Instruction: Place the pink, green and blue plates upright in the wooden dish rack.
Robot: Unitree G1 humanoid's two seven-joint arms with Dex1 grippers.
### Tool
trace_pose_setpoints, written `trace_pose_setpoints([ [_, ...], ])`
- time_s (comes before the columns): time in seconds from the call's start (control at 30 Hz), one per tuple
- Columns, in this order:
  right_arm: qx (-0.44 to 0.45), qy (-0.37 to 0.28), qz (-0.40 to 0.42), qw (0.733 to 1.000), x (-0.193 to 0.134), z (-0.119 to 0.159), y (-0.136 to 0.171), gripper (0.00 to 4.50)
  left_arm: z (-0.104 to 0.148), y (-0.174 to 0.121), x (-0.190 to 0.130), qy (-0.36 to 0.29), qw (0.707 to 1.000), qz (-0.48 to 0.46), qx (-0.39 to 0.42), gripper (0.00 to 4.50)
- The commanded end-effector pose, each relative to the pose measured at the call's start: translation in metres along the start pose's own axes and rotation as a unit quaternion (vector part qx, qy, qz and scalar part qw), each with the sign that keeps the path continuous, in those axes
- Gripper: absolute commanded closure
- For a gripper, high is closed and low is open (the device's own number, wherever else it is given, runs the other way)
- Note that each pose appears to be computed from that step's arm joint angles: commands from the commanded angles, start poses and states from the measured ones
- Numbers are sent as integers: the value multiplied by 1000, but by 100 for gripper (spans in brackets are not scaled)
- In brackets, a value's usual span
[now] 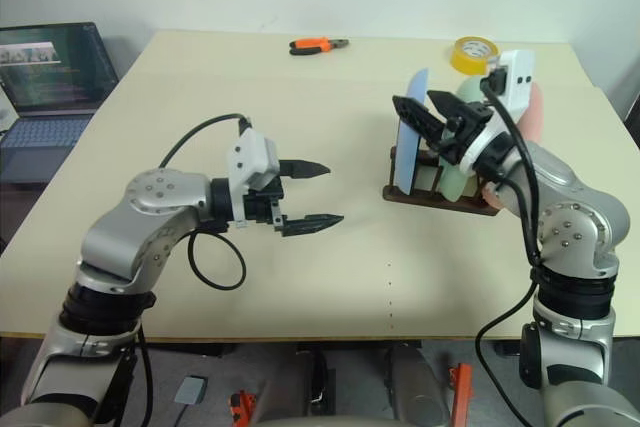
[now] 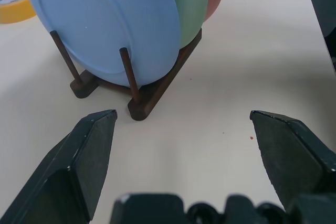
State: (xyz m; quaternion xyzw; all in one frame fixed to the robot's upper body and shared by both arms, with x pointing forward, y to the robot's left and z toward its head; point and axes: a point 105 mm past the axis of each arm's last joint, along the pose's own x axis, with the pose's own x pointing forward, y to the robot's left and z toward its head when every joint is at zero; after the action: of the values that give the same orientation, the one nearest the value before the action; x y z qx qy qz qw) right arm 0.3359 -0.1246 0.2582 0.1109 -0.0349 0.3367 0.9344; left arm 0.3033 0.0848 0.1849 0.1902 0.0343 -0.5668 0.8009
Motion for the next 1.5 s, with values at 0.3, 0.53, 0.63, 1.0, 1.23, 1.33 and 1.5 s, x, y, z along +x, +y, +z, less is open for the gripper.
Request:
trace_pose_setpoints([
  [0.3, -45, -31, 7, 998, -6, 18, 6, 66, 13, -3, -1, -14, 1000, -2, 24, 0],
  [0.53, -52, -34, 6, 998, -7, 18, 5, 66, 12, -3, -1, -14, 1000, -3, 22, 0],
  [0.63, -53, -36, 7, 998, -8, 19, 5, 66, 12, -3, -1, -15, 1000, -3, 22, 0],
  [1.0, -125, -13, 70, 990, -42, 50, 11, 66, 18, 6, -12, -17, 999, 12, 36, 0],
  [1.23, -166, 61, 53, 983, -114, 69, -43, 66, 28, 26, -51, -21, 997, 59, 53, 0],
  [1.33, -165, 95, 17, 982, -151, 71, -82, 66, 24, 36, -76, -5, 995, 86, 52, 0],
  [1.5, -168, 146, -34, 974, -196, 73, -130, 66, 14, 44, -113, 9, 994, 106, 30, 0],
])
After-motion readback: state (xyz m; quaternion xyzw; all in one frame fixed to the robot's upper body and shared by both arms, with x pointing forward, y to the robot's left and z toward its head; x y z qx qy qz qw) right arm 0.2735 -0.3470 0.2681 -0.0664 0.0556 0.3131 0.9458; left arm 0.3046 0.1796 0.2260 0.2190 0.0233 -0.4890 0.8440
